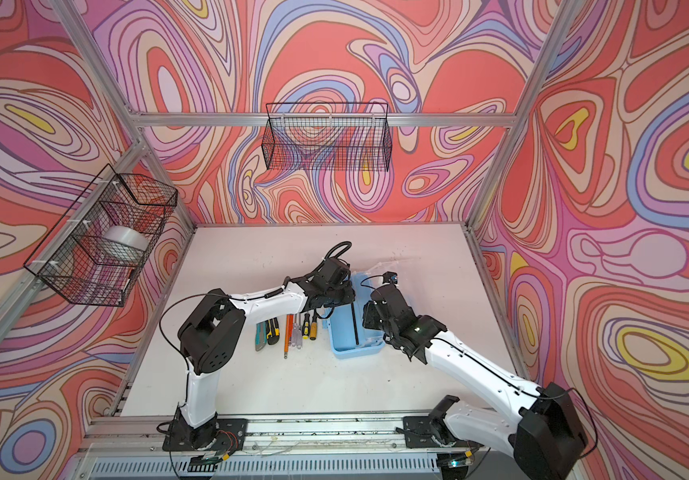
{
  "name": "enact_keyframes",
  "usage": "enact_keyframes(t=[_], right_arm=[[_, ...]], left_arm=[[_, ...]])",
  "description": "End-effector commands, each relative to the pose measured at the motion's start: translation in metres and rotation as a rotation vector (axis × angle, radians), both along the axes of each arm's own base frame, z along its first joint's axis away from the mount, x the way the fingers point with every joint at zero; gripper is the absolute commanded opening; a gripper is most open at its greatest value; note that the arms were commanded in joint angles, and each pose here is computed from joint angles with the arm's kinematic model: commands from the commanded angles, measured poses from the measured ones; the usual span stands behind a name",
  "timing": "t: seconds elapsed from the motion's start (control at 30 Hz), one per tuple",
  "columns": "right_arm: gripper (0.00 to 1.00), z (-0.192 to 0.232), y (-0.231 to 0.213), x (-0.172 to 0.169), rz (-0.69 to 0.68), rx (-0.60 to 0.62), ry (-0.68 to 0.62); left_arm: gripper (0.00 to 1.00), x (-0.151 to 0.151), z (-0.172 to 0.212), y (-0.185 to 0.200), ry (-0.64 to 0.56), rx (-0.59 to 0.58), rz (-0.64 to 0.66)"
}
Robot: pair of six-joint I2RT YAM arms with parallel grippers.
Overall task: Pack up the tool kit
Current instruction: 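Lower the black hex key into the box and open the left gripper, then move the left gripper back over the row of tools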
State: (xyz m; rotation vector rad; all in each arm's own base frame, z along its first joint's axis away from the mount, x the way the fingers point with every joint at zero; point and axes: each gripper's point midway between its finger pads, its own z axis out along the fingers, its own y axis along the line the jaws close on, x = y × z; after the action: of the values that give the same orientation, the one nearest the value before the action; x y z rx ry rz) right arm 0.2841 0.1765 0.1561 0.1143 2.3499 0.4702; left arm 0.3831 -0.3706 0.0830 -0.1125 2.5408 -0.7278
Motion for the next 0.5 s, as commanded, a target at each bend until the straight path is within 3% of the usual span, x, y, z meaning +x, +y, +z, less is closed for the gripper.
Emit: enact_keyframes(t=[0.0,0.13,0.23,0.47], right_arm=[[0.37,0.02,0.006,0.001,0.039,0.024,-0.026],[0.36,0.038,0.021,-0.007,0.105,0.063,-0.028],[0.37,0.047,0.038,-0.014,0.143,0.012,-0.045],[0.38,0.034,0.077,-0.02,0.205,-0.092,-0.046]], left_arm=[[0.26,-0.003,0.04,0.02,-0.092,0.026,-0.02],[0.28,-0.018,0.064,0.061,-0.197,0.159,-0.036],[0.32,-0.031,0.075,0.096,-0.229,0.296,-0.035],[0.35,-0.044,0.064,0.169,-0.177,0.565,0.01]])
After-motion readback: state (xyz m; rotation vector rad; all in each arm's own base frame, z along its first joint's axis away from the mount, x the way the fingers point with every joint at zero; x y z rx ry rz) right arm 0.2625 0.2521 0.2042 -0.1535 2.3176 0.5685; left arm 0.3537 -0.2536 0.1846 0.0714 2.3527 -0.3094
